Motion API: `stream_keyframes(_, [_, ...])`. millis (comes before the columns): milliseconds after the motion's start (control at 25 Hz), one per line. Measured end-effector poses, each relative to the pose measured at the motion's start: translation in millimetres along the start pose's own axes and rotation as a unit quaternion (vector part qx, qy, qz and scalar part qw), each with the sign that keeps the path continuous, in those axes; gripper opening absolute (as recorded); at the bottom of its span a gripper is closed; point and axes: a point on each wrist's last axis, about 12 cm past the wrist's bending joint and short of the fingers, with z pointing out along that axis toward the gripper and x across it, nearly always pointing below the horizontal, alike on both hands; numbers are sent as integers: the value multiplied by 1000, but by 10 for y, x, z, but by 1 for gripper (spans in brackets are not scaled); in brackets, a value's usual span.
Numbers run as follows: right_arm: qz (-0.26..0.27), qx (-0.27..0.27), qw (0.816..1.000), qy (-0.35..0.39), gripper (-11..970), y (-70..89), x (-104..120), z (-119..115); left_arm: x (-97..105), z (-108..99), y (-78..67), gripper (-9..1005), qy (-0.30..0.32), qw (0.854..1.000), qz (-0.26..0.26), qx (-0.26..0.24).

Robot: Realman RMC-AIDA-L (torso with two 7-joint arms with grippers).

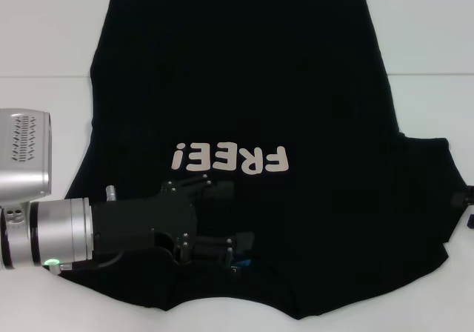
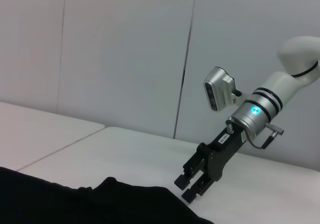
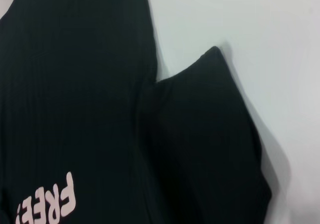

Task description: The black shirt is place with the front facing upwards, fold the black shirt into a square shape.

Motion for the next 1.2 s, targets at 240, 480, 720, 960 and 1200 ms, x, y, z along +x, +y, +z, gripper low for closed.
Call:
stream_keyframes(240, [6,3,1000,-5,639,13,-21,18,6,3,0,916,0,1000,-1,-1])
stream_keyframes(480, [10,5,1000,-10,640,33,-32,56,5,4,1,916,0,1000,0,-1])
stream_keyframes(720, [9,4,1000,-12,632,57,-34,94,-1,-8,11,916,-2,1000,1,-5])
stream_keyframes(960, [10,5,1000,-11,629,84,-35,150,0,-19,15,916,-2,1000,1,-7])
stream_keyframes(1200, [11,3,1000,-7,626,93,-24,167,-1,-24,18,916,-2,1000,1,-7])
